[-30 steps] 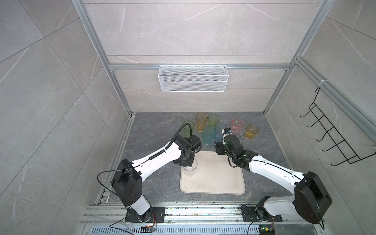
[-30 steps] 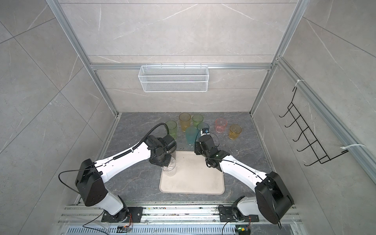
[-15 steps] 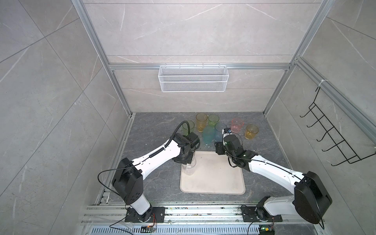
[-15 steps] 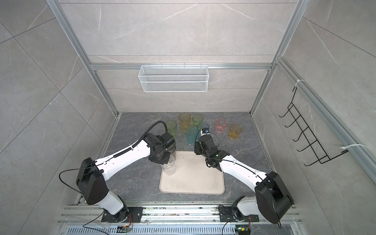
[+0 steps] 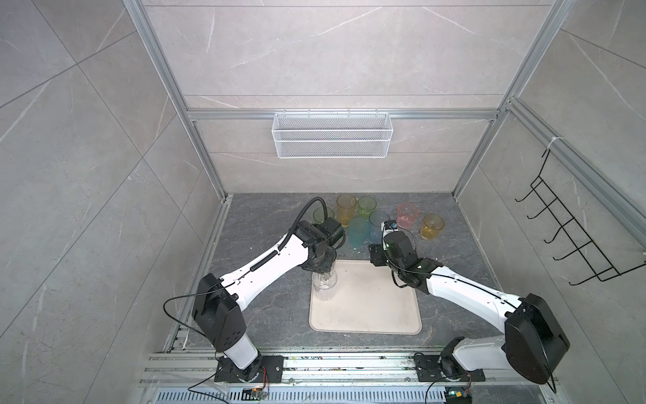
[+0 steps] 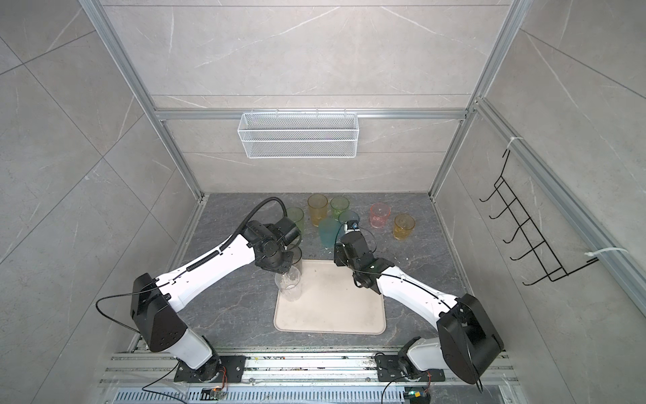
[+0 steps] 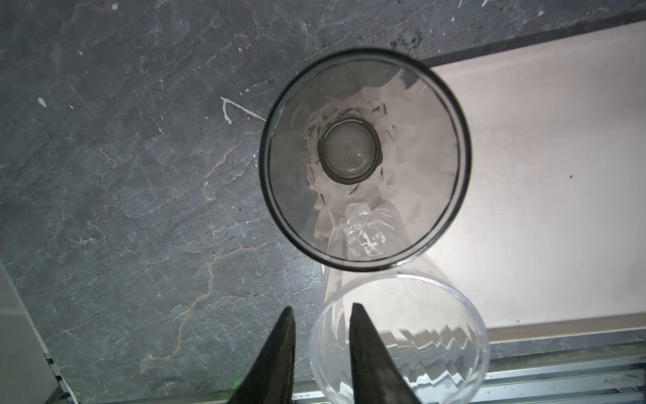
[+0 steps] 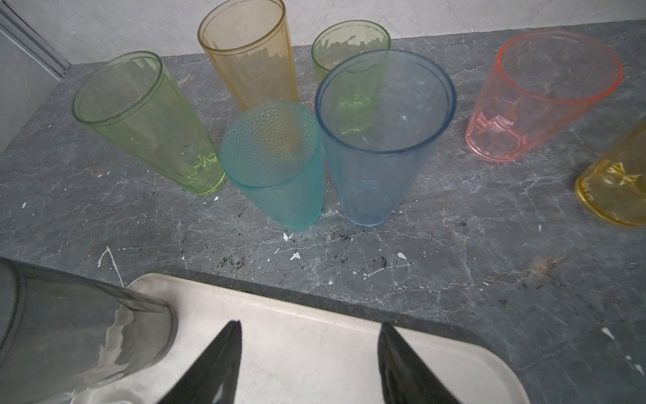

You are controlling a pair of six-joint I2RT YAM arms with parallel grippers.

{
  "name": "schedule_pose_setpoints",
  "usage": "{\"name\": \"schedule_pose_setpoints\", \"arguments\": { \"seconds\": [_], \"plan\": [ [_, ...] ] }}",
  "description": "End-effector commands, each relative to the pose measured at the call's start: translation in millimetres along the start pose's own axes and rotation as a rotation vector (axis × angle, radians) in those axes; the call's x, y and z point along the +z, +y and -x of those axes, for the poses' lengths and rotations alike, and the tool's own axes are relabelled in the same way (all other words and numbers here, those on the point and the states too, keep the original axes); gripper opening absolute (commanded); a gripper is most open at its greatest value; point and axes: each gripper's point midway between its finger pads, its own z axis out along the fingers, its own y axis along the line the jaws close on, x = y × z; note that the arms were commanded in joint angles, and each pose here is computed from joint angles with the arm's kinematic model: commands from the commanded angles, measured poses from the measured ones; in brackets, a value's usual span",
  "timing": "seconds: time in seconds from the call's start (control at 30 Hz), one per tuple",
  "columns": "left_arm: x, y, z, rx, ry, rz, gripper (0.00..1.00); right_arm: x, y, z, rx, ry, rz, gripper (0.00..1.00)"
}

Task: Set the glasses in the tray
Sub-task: 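Lower the clear cup onto the tray and open the left gripper, then move the left gripper back to the green cup among the cups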

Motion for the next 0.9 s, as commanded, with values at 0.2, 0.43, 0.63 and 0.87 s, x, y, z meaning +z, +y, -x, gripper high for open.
{"name": "schedule_pose_setpoints", "arguments": {
  "seconds": [0.2,0.43,0.63,0.87],
  "plan": [
    [-60.9,32.5,40.3,-0.084,-0.193,-0.029,0.37,-1.8,-2.1,8.1,0.017,-0.016,-0.017,0.64],
    [-58.1,57.9,82.3,-0.289,-0.303,-0.135,0.39,-3.6,-1.3,9.2,0.02,-0.02,-0.01,0.64],
    [-43.7,83.8,113.3,-0.412,-0.358,-0.115,0.4,-3.5,-2.2,9.4,0.018,-0.023,-0.017,0.64],
    [-15.4,92.3,148.2,-0.457,-0.373,-0.104,0.4,-6.0,-5.1,11.2,0.017,-0.036,-0.026,0.64]
  ]
}}
